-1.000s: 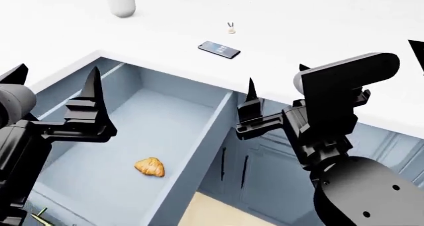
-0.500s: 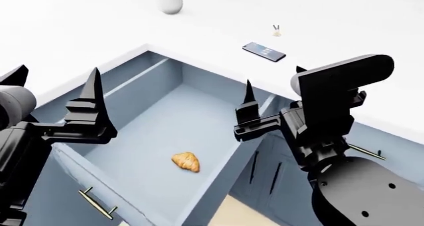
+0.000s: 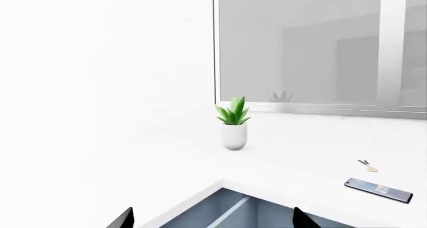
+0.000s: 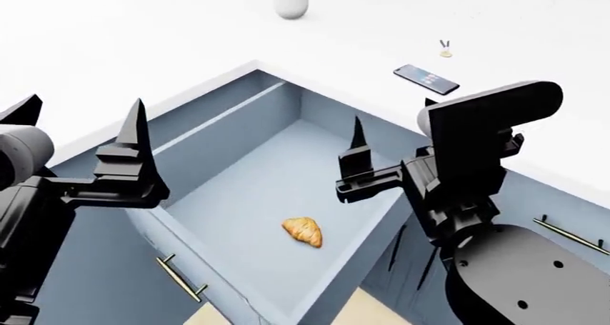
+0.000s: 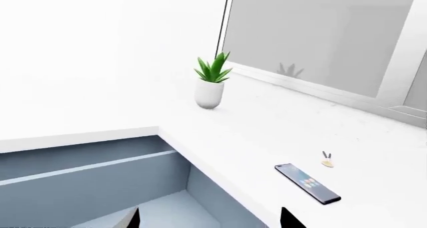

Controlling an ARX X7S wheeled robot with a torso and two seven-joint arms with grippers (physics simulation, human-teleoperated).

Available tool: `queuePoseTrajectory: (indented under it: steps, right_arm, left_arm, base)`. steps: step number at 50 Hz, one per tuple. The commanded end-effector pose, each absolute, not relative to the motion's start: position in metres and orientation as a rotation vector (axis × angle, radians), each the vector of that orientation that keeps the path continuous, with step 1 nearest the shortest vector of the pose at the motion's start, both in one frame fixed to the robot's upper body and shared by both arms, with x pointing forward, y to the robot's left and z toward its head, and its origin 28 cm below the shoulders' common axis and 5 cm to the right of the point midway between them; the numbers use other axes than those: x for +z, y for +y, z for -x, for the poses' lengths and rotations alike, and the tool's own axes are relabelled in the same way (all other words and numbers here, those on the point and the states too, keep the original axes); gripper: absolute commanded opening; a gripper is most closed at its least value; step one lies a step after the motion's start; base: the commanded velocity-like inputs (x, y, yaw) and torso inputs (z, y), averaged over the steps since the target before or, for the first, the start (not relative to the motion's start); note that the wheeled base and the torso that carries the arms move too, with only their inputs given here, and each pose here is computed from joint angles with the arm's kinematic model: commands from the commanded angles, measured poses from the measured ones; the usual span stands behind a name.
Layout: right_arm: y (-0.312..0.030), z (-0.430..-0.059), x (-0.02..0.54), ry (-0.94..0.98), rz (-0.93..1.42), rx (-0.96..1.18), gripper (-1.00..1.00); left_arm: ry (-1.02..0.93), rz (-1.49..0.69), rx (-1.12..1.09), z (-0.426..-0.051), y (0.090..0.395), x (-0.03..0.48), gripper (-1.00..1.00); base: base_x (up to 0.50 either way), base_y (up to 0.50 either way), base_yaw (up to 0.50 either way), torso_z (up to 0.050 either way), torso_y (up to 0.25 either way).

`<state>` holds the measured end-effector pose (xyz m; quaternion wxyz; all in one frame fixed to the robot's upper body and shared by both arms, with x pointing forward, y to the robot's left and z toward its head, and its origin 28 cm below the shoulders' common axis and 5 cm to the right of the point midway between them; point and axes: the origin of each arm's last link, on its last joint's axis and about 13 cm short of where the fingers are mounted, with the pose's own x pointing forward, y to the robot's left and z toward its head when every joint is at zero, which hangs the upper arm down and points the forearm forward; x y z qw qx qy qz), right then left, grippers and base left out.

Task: Close the left drawer.

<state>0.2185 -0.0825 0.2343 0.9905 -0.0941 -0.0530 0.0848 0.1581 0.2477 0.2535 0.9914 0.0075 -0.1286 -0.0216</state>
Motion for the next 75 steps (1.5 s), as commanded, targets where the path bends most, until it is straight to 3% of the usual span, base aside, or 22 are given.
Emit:
queuePoseTrajectory:
  steps: [1, 25, 39, 75]
  right_arm:
    - [-0.0824, -0.2198, 0.2321, -0.088, 0.188, 0.168, 1.0]
    - [-0.0822, -0.2194, 0.2308, -0.077, 0.148, 0.192, 1.0]
    - [-0.0818, -0.2195, 0.2301, -0.075, 0.162, 0.213, 1.0]
    - [-0.0814, -0.2203, 0.2276, -0.054, 0.145, 0.192, 1.0]
  left_arm:
    - [-0.256, -0.015, -0.045, -0.1577, 0.2474, 0.2534, 1.0]
    - [-0.258, -0.016, -0.05, -0.1566, 0.246, 0.2537, 1.0]
    - [-0.262, -0.018, -0.052, -0.1569, 0.2455, 0.2556, 1.0]
    - [-0.263, -0.019, -0.057, -0.1554, 0.2443, 0.2558, 1.0]
  base:
    - [0.0, 0.0, 0.0, 0.0, 0.0]
    - [0.41, -0.01, 0.0, 0.0, 0.0]
    - [0.02, 0.01, 0.0, 0.0, 0.0]
    - [0.0, 0.0, 0.42, 0.0, 0.0]
